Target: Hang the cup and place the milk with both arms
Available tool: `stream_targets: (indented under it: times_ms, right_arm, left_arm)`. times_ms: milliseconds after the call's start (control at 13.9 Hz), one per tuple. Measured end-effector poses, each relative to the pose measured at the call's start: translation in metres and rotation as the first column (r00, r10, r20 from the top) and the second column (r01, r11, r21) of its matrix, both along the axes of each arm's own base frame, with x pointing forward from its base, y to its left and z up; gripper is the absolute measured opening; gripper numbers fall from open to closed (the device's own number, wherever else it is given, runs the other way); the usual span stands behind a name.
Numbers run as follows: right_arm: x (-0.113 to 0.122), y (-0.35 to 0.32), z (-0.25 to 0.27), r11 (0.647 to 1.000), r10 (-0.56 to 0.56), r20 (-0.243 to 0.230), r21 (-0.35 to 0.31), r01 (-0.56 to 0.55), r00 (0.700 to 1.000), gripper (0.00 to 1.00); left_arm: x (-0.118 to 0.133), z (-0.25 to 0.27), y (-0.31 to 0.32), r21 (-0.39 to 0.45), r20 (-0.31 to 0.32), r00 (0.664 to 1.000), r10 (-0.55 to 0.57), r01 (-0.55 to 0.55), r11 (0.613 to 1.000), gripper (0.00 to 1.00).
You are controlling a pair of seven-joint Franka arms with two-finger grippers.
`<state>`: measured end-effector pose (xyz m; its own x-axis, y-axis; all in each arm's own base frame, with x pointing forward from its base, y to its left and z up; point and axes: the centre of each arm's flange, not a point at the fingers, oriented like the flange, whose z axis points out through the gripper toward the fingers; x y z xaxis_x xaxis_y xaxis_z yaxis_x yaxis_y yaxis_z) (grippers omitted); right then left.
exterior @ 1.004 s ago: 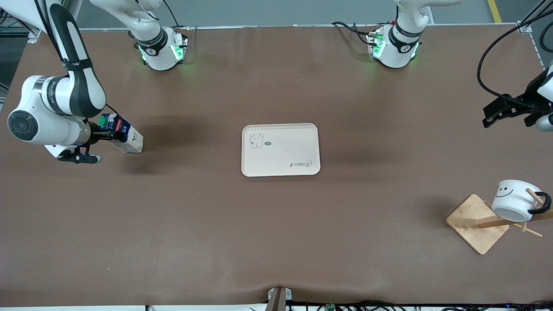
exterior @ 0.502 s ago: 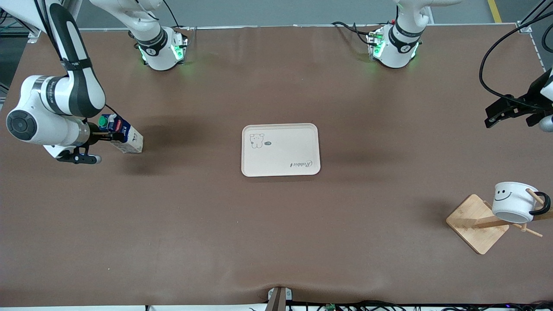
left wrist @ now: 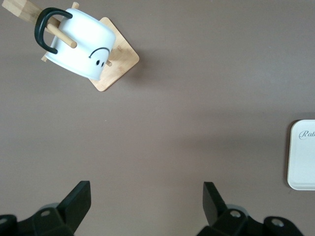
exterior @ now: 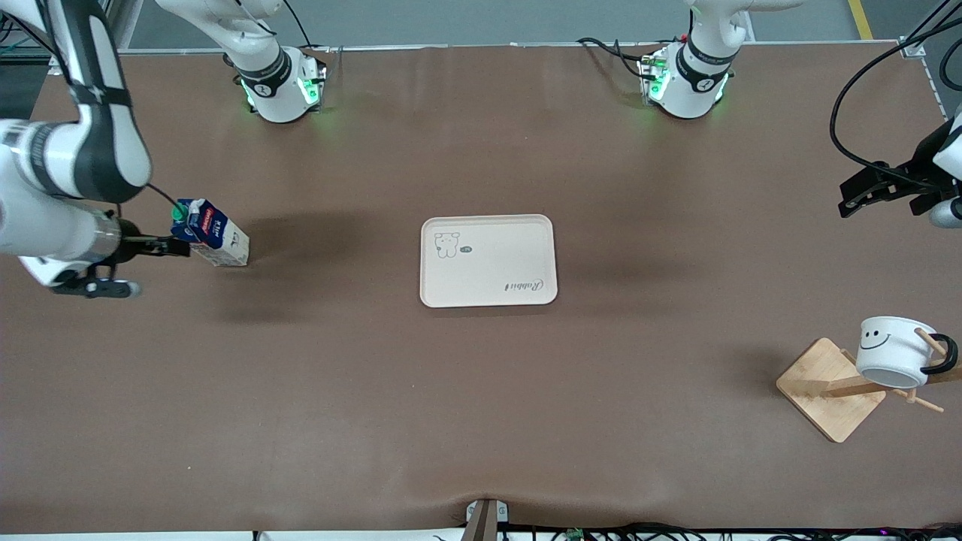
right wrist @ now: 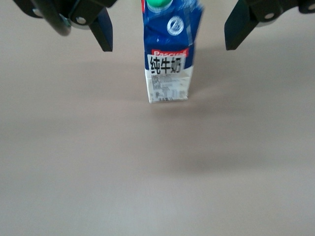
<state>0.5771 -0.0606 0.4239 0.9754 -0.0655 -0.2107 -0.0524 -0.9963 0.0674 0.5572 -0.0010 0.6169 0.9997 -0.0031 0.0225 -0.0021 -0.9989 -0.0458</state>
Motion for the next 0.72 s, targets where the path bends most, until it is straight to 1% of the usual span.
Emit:
stream_targets:
  times_ms: [143,215,358,502,573,645,717]
  right_arm:
    - [0.023,0.018,0.079,1.0,0.026,0.058,-0.007,-0.026,0.998,1.0]
    - [0.03,0.026,0.105,0.999,0.037,0.083,-0.01,-0.036,0.996,1.0]
    - [0.041,0.035,0.13,0.999,0.05,0.126,-0.014,-0.049,0.991,1.0]
    - [0.047,0.04,0.146,0.999,0.047,0.158,-0.02,-0.045,0.986,1.0]
    - [0.045,0.043,0.159,0.999,0.035,0.169,-0.023,-0.032,0.985,1.0]
    - [0.039,0.044,0.174,1.0,0.02,0.165,-0.023,-0.016,0.986,1.0]
    - [0.029,0.043,0.184,1.0,0.011,0.144,-0.022,-0.008,0.989,1.0]
  left_arm:
    - [0.0,0.0,-0.002,0.0,-0.003,1.0,-0.004,0.004,1.0,1.0]
    - [0.0,0.0,-0.003,0.0,-0.003,1.0,-0.005,0.005,1.0,1.0]
    - [0.0,0.0,-0.003,0.0,-0.004,1.0,-0.005,0.005,1.0,1.0]
    - [-0.001,-0.001,-0.003,0.0,-0.008,1.0,-0.006,0.006,1.0,1.0]
    - [-0.002,-0.002,-0.004,0.0,-0.018,1.0,-0.006,0.006,1.0,1.0]
    - [-0.003,-0.002,-0.005,0.0,-0.03,1.0,-0.007,0.007,1.0,1.0]
    - [-0.004,-0.003,-0.006,0.0,-0.036,0.999,-0.008,0.008,1.0,1.0]
